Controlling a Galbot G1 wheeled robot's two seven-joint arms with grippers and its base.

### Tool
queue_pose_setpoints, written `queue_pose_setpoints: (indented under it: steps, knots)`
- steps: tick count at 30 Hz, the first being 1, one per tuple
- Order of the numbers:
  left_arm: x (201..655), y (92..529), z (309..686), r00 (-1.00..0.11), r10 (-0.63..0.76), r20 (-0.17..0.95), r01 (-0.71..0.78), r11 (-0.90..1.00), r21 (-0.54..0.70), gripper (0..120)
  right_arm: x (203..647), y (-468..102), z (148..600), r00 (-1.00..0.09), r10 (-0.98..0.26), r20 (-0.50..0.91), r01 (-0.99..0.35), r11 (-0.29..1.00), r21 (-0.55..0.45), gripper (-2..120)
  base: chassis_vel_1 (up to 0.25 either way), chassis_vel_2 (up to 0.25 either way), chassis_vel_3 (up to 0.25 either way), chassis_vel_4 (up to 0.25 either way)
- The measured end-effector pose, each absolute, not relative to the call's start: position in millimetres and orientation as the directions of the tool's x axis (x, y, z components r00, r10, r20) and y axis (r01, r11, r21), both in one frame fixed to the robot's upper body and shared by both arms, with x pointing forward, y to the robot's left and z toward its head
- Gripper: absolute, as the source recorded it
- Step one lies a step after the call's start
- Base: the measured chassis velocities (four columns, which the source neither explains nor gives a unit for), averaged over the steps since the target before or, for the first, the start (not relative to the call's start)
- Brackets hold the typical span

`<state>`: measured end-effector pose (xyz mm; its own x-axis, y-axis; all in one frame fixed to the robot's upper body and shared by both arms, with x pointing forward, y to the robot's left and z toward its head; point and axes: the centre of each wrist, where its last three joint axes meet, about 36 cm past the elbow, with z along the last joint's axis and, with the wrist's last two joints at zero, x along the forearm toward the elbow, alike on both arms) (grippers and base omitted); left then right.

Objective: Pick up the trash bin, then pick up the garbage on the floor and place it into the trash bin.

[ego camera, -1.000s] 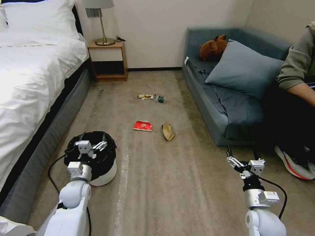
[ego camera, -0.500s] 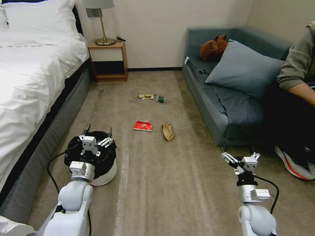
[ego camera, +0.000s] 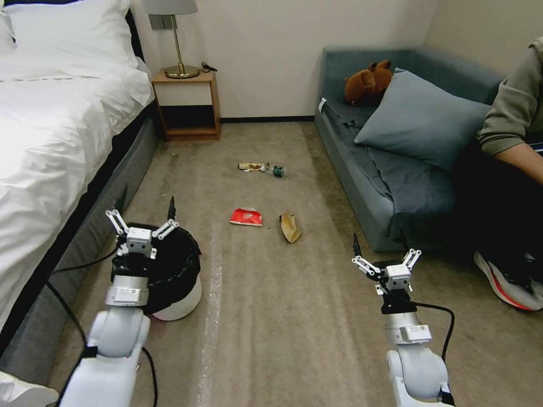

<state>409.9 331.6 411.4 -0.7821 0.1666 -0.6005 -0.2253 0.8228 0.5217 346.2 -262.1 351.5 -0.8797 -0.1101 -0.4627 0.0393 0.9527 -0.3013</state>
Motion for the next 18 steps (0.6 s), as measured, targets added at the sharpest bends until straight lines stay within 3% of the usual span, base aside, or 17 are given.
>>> queue_pose_setpoints:
  steps: [4,8,11,12,13,14,15,16,17,18]
  knots:
    - [409.4,335.1,412.7,-0.778,0.177,-0.603,-0.234,0.810,0.538,100,342.5,-258.0,361.0,-0.875,-0.077,-0.479,0.072,0.956,-0.285,100,0.000,0.000,0.000,0.000]
    - [399.7,332.8,408.0,-0.805,0.226,-0.548,-0.144,0.822,0.551,100,334.9,-255.6,378.6,-0.860,-0.063,-0.507,0.082,0.963,-0.258,100,0.000,0.000,0.000,0.000]
    - [394.7,327.3,413.3,-0.813,0.222,-0.538,-0.119,0.841,0.527,100,329.8,-263.6,383.8,-0.862,-0.096,-0.498,0.059,0.956,-0.287,100,0.000,0.000,0.000,0.000]
    - [397.9,324.6,418.4,-0.796,0.221,-0.563,-0.118,0.856,0.503,100,323.6,-261.0,386.6,-0.875,-0.094,-0.476,0.011,0.977,-0.213,100,0.000,0.000,0.000,0.000]
    - [397.9,324.6,418.4,-0.796,0.221,-0.563,-0.118,0.856,0.503,100,323.6,-261.0,386.6,-0.875,-0.094,-0.476,0.011,0.977,-0.213,100,0.000,0.000,0.000,0.000]
    - [402.8,325.7,423.7,-0.776,0.248,-0.579,-0.111,0.851,0.513,100,316.8,-249.6,391.2,-0.896,-0.066,-0.439,-0.028,0.995,-0.094,100,0.000,0.000,0.000,0.000]
    - [402.8,325.7,423.7,-0.776,0.248,-0.579,-0.111,0.851,0.513,100,316.8,-249.6,391.2,-0.896,-0.066,-0.439,-0.028,0.995,-0.094,100,0.000,0.000,0.000,0.000]
    - [409.5,328.5,430.3,-0.753,0.270,-0.600,-0.119,0.841,0.527,100,309.1,-236.0,398.8,-0.920,-0.024,-0.391,-0.043,0.998,0.039,100,0.000,0.000,0.000,0.000]
    - [413.1,329.6,434.5,-0.743,0.266,-0.614,-0.133,0.840,0.525,100,305.6,-230.4,402.7,-0.931,-0.008,-0.365,-0.045,0.995,0.094,100,0.000,0.000,0.000,0.000]
    - [413.1,329.6,434.5,-0.743,0.266,-0.614,-0.133,0.840,0.525,100,305.6,-230.4,402.7,-0.931,-0.008,-0.365,-0.045,0.995,0.094,100,0.000,0.000,0.000,0.000]
